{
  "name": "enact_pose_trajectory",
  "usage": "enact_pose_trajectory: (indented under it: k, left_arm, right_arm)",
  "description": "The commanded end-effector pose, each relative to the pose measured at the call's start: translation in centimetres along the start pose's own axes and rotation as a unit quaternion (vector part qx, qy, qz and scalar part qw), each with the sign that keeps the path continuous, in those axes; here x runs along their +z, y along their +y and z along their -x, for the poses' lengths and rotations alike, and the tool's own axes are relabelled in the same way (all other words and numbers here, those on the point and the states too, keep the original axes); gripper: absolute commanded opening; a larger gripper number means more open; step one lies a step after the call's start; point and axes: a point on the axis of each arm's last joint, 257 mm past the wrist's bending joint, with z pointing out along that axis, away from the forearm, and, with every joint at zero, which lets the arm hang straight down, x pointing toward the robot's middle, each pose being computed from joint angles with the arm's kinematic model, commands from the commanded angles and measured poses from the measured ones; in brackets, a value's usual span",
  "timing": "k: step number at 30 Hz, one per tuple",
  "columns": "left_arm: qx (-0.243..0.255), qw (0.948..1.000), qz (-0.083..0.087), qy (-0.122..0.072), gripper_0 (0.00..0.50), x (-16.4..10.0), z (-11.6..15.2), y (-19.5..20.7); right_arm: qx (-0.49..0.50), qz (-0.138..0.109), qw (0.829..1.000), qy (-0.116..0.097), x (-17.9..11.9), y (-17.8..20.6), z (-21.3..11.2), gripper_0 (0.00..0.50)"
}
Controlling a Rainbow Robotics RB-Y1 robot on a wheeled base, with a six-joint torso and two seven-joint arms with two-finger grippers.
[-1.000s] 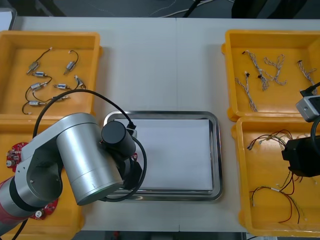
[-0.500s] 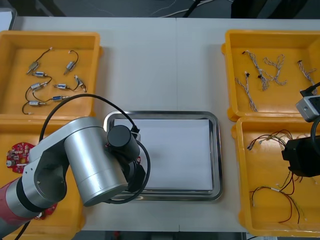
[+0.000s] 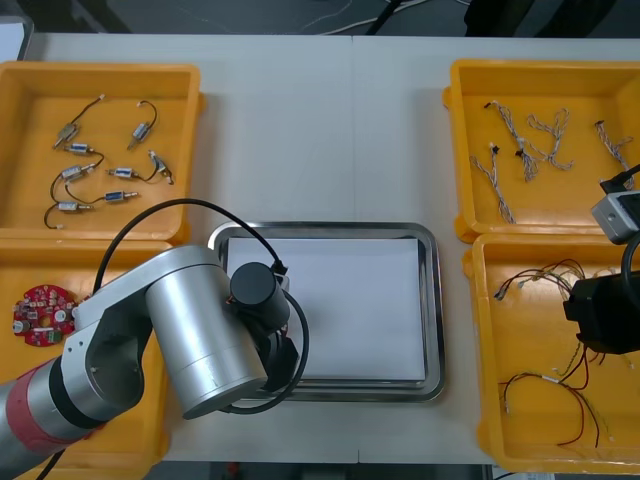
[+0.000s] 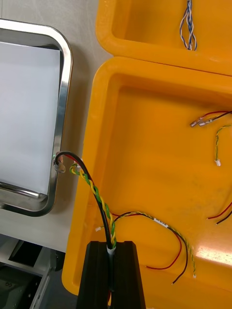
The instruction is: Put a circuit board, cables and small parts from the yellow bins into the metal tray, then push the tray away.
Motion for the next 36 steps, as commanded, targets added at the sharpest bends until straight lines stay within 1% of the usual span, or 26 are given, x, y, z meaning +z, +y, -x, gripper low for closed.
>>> enact_pose_trajectory:
  k: [1,7,10,13,23,24,25,26,27,28,29,30,31,32,34,35,36]
  left_arm:
    - [-0.022,0.9994,-0.013,-0.022,0.000,-0.6,1.5,-2.0]
    - [-0.023,0.9994,-0.008,-0.026,0.000,0.0,1.9,-1.7]
    - [-0.024,0.9994,-0.008,-0.026,0.000,0.1,1.9,-1.8]
    - [-0.025,0.9994,-0.003,-0.025,0.000,0.4,1.9,-1.7]
    - [-0.026,0.9994,-0.002,-0.025,0.001,0.4,1.9,-1.7]
    - [-0.025,0.9994,-0.002,-0.024,0.037,0.5,1.9,-1.7]
    - [-0.026,0.9994,-0.002,-0.024,0.104,0.5,1.9,-1.7]
    - [-0.026,0.9993,-0.001,-0.025,0.150,0.5,1.9,-1.7]
    - [-0.026,0.9993,-0.001,-0.025,0.163,0.5,1.9,-1.7]
    - [-0.026,0.9993,-0.001,-0.025,0.199,0.5,1.9,-1.7]
    - [-0.026,0.9993,-0.001,-0.027,0.259,0.4,2.0,-1.7]
    - [-0.027,0.9993,-0.001,-0.027,0.297,0.4,2.0,-1.7]
    - [-0.027,0.9993,-0.001,-0.027,0.367,0.4,2.0,-1.7]
    - [-0.027,0.9993,-0.001,-0.027,0.412,0.4,2.0,-1.7]
    - [-0.027,0.9993,-0.001,-0.027,0.450,0.4,2.0,-1.7]
    - [-0.027,0.9993,-0.001,-0.027,0.500,0.4,2.0,-1.7]
    - [-0.027,0.9992,-0.001,-0.028,0.500,0.4,2.1,-1.7]
  right_arm:
    - [-0.005,-0.017,1.000,0.000,-0.5,-0.3,-0.2,0.000]
    - [-0.005,-0.017,1.000,0.000,-0.5,-0.3,-0.2,0.000]
    - [-0.005,-0.017,1.000,0.000,-0.5,-0.3,-0.2,0.000]
    - [-0.005,-0.017,1.000,0.000,-0.5,-0.3,-0.2,0.000]
    - [-0.005,-0.017,1.000,0.000,-0.5,-0.3,-0.2,0.000]
    - [-0.005,-0.017,1.000,0.000,-0.5,-0.3,-0.2,0.000]
    - [-0.005,-0.017,1.000,0.000,-0.5,-0.3,-0.2,0.000]
    - [-0.005,-0.017,1.000,0.000,-0.5,-0.3,-0.2,0.000]
    - [-0.005,-0.017,1.000,0.000,-0.5,-0.3,-0.2,0.000]
    - [-0.005,-0.017,1.000,0.000,-0.5,-0.3,-0.2,0.000]
    - [-0.005,-0.017,1.000,0.000,-0.5,-0.3,-0.2,0.000]
    - [-0.005,-0.017,1.000,0.000,-0.5,-0.3,-0.2,0.000]
    - [-0.005,-0.017,1.000,0.000,-0.5,-0.3,-0.2,0.000]
    - [-0.005,-0.017,1.000,0.000,-0.5,-0.3,-0.2,0.000]
    - [-0.005,-0.017,1.000,0.000,-0.5,-0.3,-0.2,0.000]
    - [-0.005,-0.017,1.000,0.000,-0.5,-0.3,-0.2,0.000]
    - [-0.005,-0.017,1.000,0.000,-0.5,-0.3,-0.2,0.000]
